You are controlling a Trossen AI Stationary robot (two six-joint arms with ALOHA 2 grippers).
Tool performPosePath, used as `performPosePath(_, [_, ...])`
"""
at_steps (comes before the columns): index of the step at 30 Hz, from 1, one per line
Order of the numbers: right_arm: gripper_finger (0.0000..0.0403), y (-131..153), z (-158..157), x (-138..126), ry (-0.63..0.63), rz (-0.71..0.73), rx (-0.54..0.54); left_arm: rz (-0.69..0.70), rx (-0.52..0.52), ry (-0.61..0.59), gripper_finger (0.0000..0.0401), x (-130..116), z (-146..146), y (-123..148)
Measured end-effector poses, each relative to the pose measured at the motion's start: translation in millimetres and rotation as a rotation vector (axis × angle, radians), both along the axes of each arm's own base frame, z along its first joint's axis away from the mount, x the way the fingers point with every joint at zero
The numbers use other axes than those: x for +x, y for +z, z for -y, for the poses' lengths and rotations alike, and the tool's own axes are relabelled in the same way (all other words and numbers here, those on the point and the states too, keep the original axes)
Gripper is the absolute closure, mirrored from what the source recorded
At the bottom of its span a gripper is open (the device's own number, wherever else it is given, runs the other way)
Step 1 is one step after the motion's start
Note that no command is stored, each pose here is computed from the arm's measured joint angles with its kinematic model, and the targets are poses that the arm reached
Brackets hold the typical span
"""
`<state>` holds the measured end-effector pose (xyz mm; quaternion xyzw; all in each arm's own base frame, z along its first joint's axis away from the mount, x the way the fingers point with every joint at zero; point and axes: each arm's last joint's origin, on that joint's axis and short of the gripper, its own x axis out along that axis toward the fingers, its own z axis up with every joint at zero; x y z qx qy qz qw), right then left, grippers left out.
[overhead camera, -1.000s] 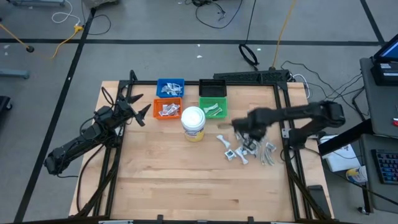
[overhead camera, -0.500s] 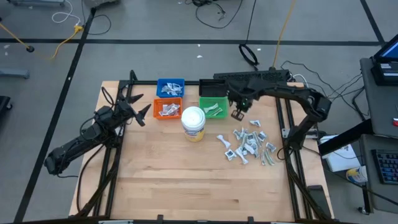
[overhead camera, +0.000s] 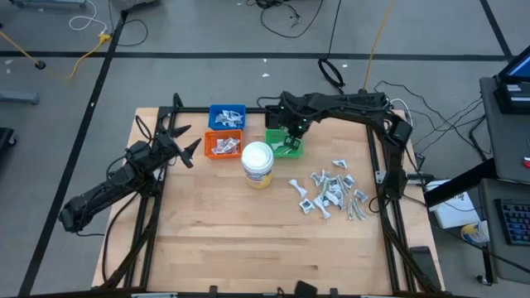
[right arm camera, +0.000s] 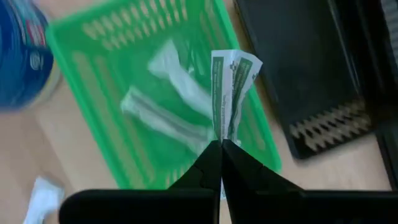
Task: Pick & Place First Aid Supplies
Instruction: Put the green bandage into the green bin
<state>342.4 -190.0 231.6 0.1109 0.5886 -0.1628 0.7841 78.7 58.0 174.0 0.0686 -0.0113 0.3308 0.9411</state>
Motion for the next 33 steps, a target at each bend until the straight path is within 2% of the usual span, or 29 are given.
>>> performPosePath(9, [0.0403,-28.9,3.0,22.8,0.035,-0.026,0.03,0.0,0.0,0.0,0.0091,0.0,0.0,0.0])
performPosePath(13, [0.0394,-28.5,2.4,23.9,0.055,-0.02,0.021,0.0,0.0,0.001,0.0091,0.0,0.0,0.0])
performPosePath(17, [0.0357,-28.3,3.6,25.5,0.058,-0.004,0.01,0.0,0.0,0.001,0.0091,0.0,0.0,0.0])
performPosePath(21, [0.0288,-25.0,2.6,25.8,0.051,0.008,0.003,0.0,0.0,0.001,0.0091,0.0,0.0,0.0])
performPosePath(27, [0.018,-16.0,5.5,22.8,-0.165,-0.001,-0.1,0.0,0.0,0.001,0.0091,0.0,0.0,0.0])
performPosePath(30, [0.0149,-9.0,3.9,17.1,-0.28,-0.011,-0.113,0.0,0.0,0.0,0.0091,0.0,0.0,0.0])
performPosePath(33, [0.0135,-0.2,-1.4,11.4,-0.415,-0.017,-0.126,0.0,0.0,0.001,0.0091,0.0,0.0,0.0])
